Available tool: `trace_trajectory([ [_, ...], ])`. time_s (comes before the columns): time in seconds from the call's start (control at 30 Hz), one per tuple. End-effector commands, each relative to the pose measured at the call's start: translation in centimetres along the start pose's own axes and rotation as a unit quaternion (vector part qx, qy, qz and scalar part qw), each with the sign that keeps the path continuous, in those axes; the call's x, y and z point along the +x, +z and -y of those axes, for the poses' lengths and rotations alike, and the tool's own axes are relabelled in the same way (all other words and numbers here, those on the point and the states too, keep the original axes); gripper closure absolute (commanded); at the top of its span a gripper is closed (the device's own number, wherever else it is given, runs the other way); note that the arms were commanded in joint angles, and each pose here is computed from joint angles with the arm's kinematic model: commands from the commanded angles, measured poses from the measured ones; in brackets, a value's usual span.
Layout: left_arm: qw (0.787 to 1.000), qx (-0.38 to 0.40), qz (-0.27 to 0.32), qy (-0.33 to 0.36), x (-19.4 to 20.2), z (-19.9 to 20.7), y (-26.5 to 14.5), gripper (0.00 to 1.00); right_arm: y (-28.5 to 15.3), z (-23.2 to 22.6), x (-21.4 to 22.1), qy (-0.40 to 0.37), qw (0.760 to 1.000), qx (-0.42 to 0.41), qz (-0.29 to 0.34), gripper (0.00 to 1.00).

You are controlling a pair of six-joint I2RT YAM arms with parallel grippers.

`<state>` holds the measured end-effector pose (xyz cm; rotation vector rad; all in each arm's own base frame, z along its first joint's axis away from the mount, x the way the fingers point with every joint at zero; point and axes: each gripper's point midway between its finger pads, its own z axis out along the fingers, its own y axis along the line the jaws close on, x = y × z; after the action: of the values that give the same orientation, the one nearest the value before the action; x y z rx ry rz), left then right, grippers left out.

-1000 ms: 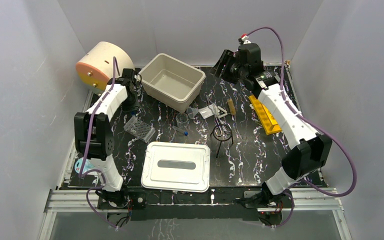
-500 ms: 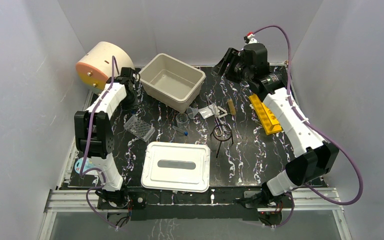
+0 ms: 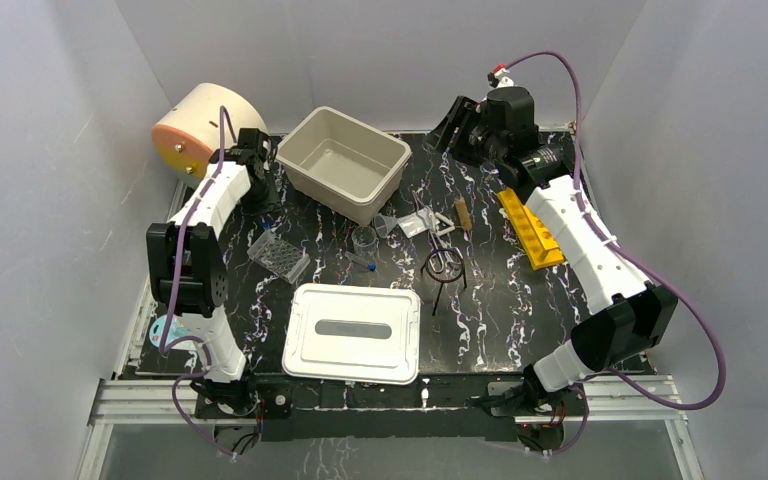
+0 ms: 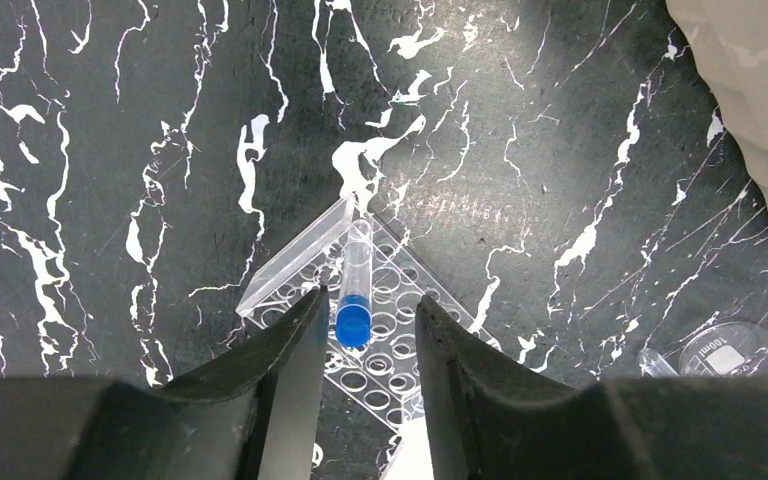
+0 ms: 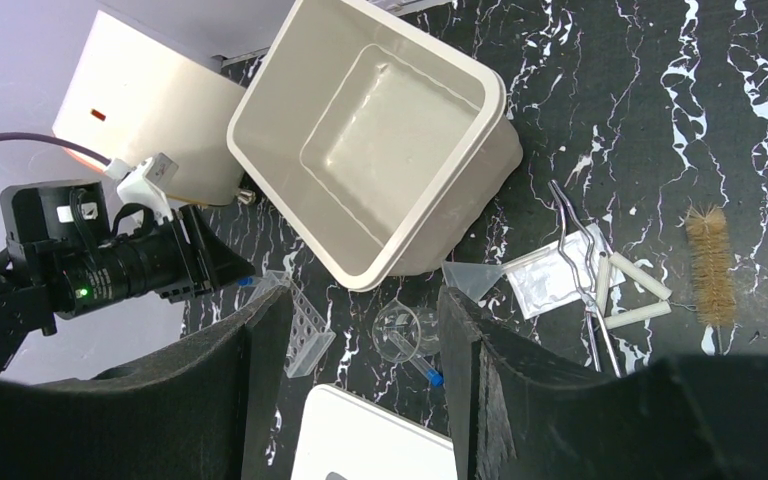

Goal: Organize the chemistry lab equipment

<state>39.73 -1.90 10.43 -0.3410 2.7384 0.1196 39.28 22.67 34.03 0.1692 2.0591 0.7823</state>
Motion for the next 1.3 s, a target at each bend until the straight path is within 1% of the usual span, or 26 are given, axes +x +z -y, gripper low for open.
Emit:
trace_trajectory([
  [0.0, 1.000, 0.007, 0.017, -0.001, -0.9, -0.2, -1.8, 0.62, -0.7, -0.9, -0.9, 0.002, 1.000, -0.013, 0.017, 0.37],
  [0.13, 0.999, 0.013, 0.035, -0.004, -1.7, -0.1, -3.0, 0.50, -0.5, -1.3, -0.7, -0.012, 1.000, -0.019, 0.014, 0.37],
  [0.37, 0.995, 0.035, 0.093, -0.016, -3.9, 0.0, -7.1, 0.30, 0.6, -4.4, 1.1, -0.100, 0.994, -0.049, -0.004, 0.35],
  [0.47, 0.989, 0.066, 0.129, -0.017, -5.1, 0.7, -9.9, 0.24, 1.4, -6.3, 3.7, -0.156, 0.985, -0.068, -0.030, 0.34],
  [0.57, 0.979, 0.112, 0.166, -0.020, -5.9, 1.7, -12.6, 0.19, 2.3, -7.3, 7.3, -0.223, 0.971, -0.062, -0.056, 0.33],
  [0.67, 0.968, 0.145, 0.203, -0.026, -6.3, 2.3, -14.9, 0.16, 2.7, -8.1, 11.7, -0.284, 0.952, -0.071, -0.088, 0.32],
  [0.7, 0.964, 0.162, 0.208, -0.025, -6.2, 2.7, -15.5, 0.15, 2.9, -8.1, 13.0, -0.298, 0.947, -0.072, -0.099, 0.32],
  [0.77, 0.961, 0.171, 0.216, -0.027, -6.0, 2.8, -16.2, 0.15, 3.3, -7.8, 15.9, -0.326, 0.934, -0.073, -0.125, 0.34],
  [0.83, 0.961, 0.172, 0.216, -0.027, -5.7, 2.7, -16.3, 0.15, 3.5, -7.1, 18.7, -0.356, 0.921, -0.066, -0.145, 0.38],
  [0.93, 0.961, 0.169, 0.216, -0.027, -5.3, 2.5, -16.2, 0.14, 3.8, -6.0, 22.5, -0.392, 0.902, -0.058, -0.173, 0.49],
  [0.97, 0.962, 0.167, 0.215, -0.027, -5.2, 2.4, -16.2, 0.14, 3.9, -5.6, 23.5, -0.399, 0.897, -0.055, -0.182, 0.50],
  [1.1, 0.962, 0.165, 0.217, -0.029, -4.8, 2.1, -16.3, 0.14, 4.4, -3.4, 26.7, -0.403, 0.890, -0.038, -0.211, 0.51],
  [1.17, 0.962, 0.165, 0.217, -0.030, -4.8, 2.1, -16.4, 0.14, 4.6, -2.1, 28.0, -0.398, 0.890, -0.023, -0.224, 0.51],
  [1.27, 0.961, 0.168, 0.217, -0.033, -4.7, 2.2, -16.6, 0.14, 5.2, -0.6, 29.0, -0.389, 0.894, -0.004, -0.224, 0.51],
])
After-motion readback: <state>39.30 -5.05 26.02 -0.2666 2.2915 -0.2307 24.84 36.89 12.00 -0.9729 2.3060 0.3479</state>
